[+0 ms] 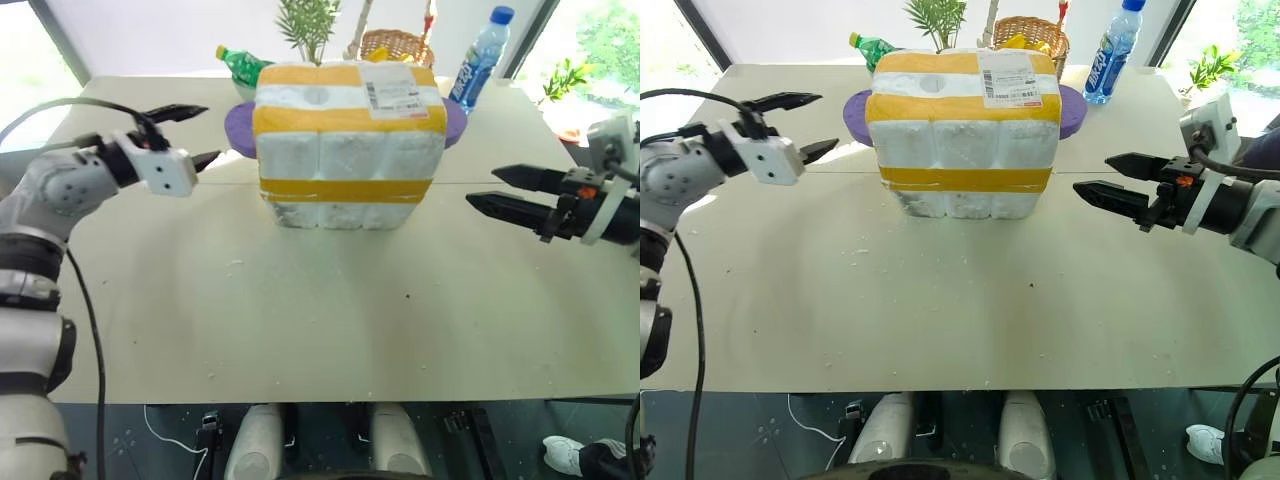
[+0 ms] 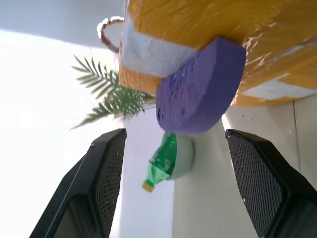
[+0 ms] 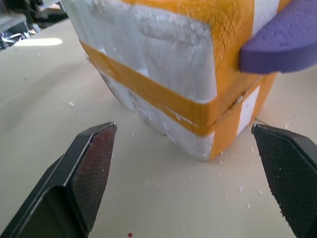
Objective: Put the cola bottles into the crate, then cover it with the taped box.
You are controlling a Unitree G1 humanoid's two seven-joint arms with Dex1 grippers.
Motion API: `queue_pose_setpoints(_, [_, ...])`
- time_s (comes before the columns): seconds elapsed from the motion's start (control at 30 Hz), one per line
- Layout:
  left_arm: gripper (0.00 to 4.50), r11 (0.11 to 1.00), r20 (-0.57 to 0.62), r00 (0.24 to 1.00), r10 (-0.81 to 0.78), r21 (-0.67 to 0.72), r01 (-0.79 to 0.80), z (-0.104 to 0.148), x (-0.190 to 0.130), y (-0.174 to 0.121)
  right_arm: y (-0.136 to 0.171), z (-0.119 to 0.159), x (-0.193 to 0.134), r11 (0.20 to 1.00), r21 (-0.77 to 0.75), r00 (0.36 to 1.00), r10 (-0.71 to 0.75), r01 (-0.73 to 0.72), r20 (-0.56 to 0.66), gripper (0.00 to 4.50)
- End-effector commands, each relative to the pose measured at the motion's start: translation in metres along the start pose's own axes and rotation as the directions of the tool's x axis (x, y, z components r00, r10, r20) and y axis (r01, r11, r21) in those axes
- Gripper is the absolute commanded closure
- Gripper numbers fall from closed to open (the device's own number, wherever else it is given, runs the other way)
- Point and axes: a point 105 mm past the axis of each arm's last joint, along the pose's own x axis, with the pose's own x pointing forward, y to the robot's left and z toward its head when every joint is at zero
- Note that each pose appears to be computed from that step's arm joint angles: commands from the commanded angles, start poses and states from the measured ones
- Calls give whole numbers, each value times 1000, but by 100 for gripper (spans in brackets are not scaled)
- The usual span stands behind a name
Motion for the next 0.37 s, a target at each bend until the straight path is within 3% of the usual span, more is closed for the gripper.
queue_pose_setpoints(0.03, [117, 754, -1, 988, -156, -646, 118, -1, -46, 7, -5, 12, -9, 998, -60, 1000, -5, 5, -5, 0])
queue_pose_setpoints(0.1, [117, 520, 123, 933, -338, -802, 294, 19, -75, -7, -5, 12, -9, 997, -79, 999, 23, -26, -33, 0])
queue_pose_setpoints(0.2, [117, 339, 221, 878, -425, -860, 381, 40, -98, -3, -7, 15, -8, 991, -103, 995, 77, -83, -61, 0])
queue_pose_setpoints(0.37, [117, 317, 245, 908, -339, -879, 356, 46, -96, 25, -9, 29, 1, 981, -134, 989, 139, -143, -42, 0])
